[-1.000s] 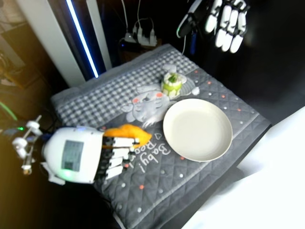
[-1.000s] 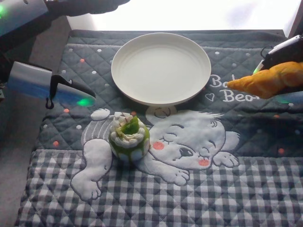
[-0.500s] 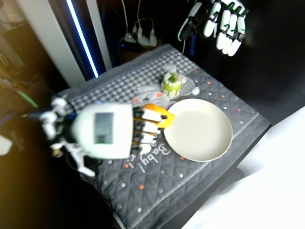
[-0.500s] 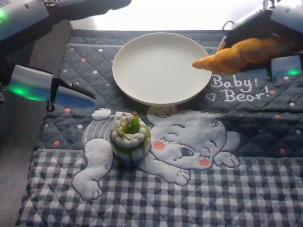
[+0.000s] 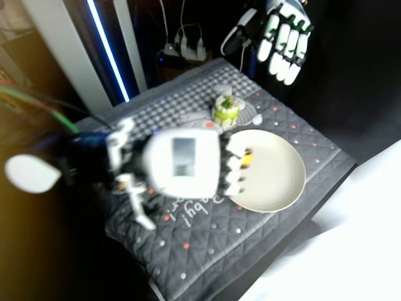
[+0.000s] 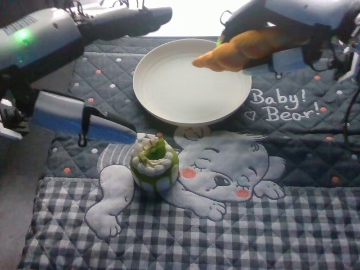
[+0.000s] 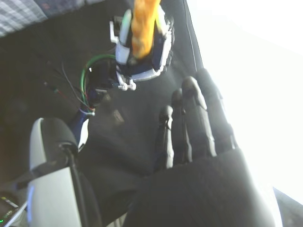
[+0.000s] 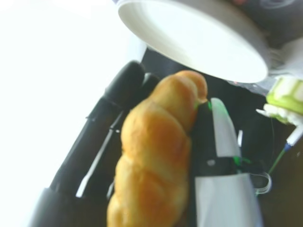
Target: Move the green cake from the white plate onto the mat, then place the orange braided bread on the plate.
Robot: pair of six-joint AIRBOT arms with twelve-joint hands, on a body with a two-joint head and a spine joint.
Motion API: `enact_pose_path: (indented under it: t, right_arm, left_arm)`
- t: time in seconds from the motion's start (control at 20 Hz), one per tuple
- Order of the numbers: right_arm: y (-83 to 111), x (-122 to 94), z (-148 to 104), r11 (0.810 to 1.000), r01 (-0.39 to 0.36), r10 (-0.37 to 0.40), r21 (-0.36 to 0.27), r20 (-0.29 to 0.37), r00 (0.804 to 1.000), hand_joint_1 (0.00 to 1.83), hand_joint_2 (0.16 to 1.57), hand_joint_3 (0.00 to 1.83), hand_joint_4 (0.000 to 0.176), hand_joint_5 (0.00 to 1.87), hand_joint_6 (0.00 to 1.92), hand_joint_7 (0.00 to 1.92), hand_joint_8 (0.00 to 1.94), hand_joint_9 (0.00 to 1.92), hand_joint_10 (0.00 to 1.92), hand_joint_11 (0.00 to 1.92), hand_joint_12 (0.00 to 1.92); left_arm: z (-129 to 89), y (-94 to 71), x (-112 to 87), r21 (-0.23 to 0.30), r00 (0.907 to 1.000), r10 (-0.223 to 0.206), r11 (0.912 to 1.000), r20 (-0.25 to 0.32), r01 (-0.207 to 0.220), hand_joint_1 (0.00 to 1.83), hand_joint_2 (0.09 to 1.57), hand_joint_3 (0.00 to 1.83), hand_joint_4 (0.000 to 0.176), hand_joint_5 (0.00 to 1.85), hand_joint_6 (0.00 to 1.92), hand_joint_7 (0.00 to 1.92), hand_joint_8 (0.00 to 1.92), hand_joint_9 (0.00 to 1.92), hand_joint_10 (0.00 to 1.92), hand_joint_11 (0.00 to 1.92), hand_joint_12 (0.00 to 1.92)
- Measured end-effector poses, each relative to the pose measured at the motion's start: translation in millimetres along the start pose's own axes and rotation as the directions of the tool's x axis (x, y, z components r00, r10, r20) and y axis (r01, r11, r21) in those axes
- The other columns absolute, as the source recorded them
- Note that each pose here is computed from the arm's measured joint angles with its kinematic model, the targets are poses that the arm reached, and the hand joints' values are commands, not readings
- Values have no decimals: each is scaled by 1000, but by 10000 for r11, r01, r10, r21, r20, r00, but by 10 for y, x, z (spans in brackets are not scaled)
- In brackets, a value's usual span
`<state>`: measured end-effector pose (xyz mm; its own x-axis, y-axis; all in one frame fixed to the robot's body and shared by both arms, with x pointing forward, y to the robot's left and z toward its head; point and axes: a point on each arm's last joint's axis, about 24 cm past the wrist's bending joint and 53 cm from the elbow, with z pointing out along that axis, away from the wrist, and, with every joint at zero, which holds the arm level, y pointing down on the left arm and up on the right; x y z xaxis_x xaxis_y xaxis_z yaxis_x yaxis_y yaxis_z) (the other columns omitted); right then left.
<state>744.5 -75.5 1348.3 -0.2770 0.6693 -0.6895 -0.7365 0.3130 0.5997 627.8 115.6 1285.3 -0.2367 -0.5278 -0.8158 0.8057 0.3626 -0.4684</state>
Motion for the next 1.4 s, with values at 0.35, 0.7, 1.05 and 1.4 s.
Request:
enact_pose_path:
  t: [0.35, 0.7, 1.05, 1.4]
  right_arm:
    - [-33, 47, 352, 9998, 125, -127, 181, 122, 9998, 1174, 1109, 0, 0, 989, 946, 1047, 1524, 1230, 1783, 1279, 1899]
    - [121, 348, 664, 9996, -38, 35, -277, -115, 9999, 1245, 1158, 6, 0, 878, 1055, 899, 1247, 1061, 1692, 1131, 1888]
    - [125, 402, 709, 9996, -85, 80, -262, -160, 9998, 1171, 1259, 4, 0, 689, 1384, 725, 1586, 940, 1850, 1055, 1921]
    - [173, 424, 701, 9992, -46, 37, -399, -229, 9997, 472, 951, 0, 162, 0, 0, 93, 6, 230, 1, 0, 1030]
  left_arm:
    - [77, 17, 164, 311, 9979, -624, 9975, -169, 630, 554, 942, 22, 47, 156, 0, 392, 0, 422, 0, 281, 463]
    - [118, 18, 250, 659, 9932, -1147, 9911, -217, 1159, 541, 987, 0, 83, 125, 1, 329, 1, 348, 1, 156, 563]
    - [209, -112, 283, 1217, 9911, -1295, 9837, -300, 1322, 533, 1016, 3, 95, 181, 2, 352, 0, 374, 0, 186, 539]
    - [209, -110, 279, 1207, 9894, -1422, 9821, -306, 1449, 490, 1081, 1, 67, 143, 0, 354, 0, 415, 2, 233, 577]
